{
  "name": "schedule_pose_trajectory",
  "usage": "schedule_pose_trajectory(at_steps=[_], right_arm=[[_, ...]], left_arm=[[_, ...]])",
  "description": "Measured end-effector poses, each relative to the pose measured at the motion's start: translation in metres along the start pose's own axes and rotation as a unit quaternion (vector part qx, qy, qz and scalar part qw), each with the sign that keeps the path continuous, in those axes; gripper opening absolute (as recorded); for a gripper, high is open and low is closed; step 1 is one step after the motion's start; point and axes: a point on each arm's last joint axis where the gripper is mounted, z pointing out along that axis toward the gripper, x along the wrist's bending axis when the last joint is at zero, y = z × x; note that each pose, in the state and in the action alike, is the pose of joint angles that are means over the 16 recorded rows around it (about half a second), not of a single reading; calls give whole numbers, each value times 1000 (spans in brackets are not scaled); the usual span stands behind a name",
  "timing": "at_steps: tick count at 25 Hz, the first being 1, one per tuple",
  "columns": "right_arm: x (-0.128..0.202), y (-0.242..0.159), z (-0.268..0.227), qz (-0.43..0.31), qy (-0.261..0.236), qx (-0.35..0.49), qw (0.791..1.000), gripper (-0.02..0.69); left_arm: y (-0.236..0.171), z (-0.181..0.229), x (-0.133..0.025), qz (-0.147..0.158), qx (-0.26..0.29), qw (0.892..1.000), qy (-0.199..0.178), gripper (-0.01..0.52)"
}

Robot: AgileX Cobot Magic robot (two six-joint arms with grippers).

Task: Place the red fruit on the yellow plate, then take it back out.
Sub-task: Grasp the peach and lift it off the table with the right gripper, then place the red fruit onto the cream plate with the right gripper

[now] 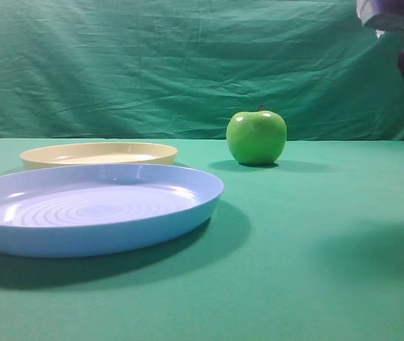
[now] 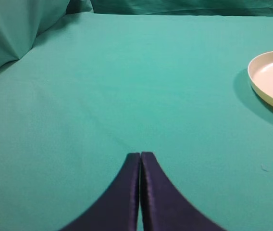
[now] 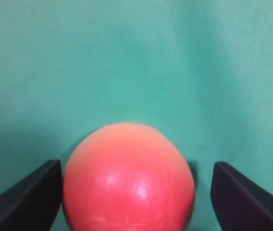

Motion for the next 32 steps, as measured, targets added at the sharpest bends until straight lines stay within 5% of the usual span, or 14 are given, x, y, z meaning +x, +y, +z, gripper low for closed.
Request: schedule_pose_trajectory(at_steps=[13, 24, 32], right_arm=[[0, 45, -39, -2, 5, -60, 998, 225], [61, 121, -143, -115, 11, -286, 951, 206], [126, 165, -133, -205, 29, -340, 917, 193]], left_arm=[[0, 0, 0, 0, 0, 1000, 0, 0], [0, 0, 0, 0, 0, 1000, 0, 0], [0, 0, 0, 0, 0, 1000, 0, 0]])
